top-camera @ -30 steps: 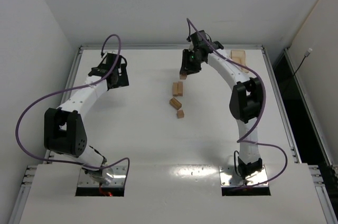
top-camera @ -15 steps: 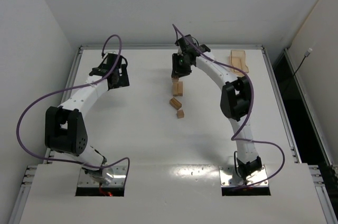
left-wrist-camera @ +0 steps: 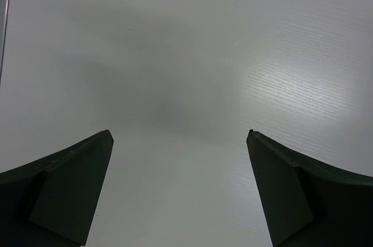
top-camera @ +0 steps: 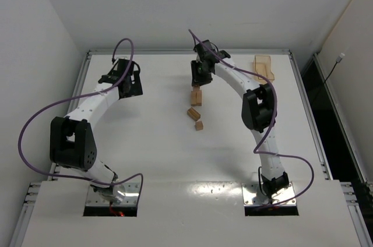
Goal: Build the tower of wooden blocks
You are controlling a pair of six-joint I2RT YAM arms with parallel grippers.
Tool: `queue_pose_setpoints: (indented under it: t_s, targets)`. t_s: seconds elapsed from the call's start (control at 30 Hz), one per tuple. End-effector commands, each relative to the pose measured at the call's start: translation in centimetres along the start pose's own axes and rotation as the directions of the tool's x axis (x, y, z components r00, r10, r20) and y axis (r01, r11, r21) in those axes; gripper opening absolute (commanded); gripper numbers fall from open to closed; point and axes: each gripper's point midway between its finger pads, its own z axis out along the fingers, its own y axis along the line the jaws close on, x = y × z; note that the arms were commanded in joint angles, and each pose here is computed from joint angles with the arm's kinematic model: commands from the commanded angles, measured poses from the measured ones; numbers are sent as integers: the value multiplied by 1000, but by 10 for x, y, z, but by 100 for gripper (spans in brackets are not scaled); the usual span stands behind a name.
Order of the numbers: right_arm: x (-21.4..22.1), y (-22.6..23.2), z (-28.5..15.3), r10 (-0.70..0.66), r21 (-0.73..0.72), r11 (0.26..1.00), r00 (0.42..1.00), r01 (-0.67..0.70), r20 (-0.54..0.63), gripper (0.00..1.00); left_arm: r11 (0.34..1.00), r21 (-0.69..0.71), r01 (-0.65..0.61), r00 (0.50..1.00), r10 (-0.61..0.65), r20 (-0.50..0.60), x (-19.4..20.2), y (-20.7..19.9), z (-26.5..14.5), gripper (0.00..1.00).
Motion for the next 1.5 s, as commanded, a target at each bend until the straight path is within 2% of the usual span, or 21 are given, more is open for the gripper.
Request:
queue_pose_setpoints:
  t_s: [0.0,0.33,1.4,1.47]
  targets:
    - [-14,2,1,-5,1,1000,999,5,43,0,999,2,35,999,-35,18,-7,1,3,100]
    - [5,-3,10,-2,8,1000,1000,2,-8,0,999,5,37,999,-37,-1,-3,-1,8,100]
    - [24,-4,21,11,-4,1000,998,-11,-63,0,999,20,34,999,-33,-14,-2,-6,11,100]
    - [24,-4,22,11,-4,1000,998,-11,-63,3,999,20,34,999,-33,-14,-2,-6,11,100]
